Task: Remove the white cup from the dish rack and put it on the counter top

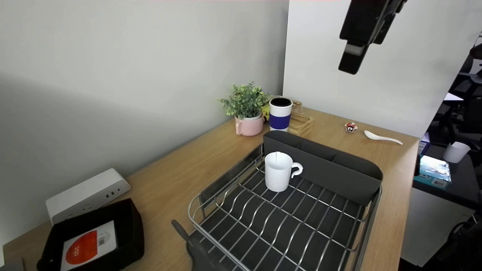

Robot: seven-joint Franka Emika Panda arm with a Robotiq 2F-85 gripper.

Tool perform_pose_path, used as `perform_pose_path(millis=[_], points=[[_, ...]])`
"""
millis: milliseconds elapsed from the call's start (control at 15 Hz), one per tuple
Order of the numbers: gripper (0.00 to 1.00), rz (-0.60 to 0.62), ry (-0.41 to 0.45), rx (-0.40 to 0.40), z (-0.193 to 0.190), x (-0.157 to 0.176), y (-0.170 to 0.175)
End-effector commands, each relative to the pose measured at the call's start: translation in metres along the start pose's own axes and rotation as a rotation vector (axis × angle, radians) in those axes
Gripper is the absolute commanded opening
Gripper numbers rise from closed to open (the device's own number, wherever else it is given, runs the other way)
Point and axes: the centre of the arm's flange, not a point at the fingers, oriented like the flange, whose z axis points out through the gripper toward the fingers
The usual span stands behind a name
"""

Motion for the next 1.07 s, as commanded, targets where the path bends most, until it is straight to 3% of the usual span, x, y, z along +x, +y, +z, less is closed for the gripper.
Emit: perform_pose_path(millis=[0,200,467,733,1000], points=[[1.0,-0.025,0.012,0.0,0.008,-0.002,0.003],[1.0,-0.067,0.004,0.024,0.031,0.006,0.008],[1.0,-0.126,0.003,0.122,0.075,0.041,0.006],[1.0,-0.195,-0.017,0.206,0.118,0.075,-0.017],[1.0,-0.202,-0.076,0.231,0.155,0.103,-0.037]])
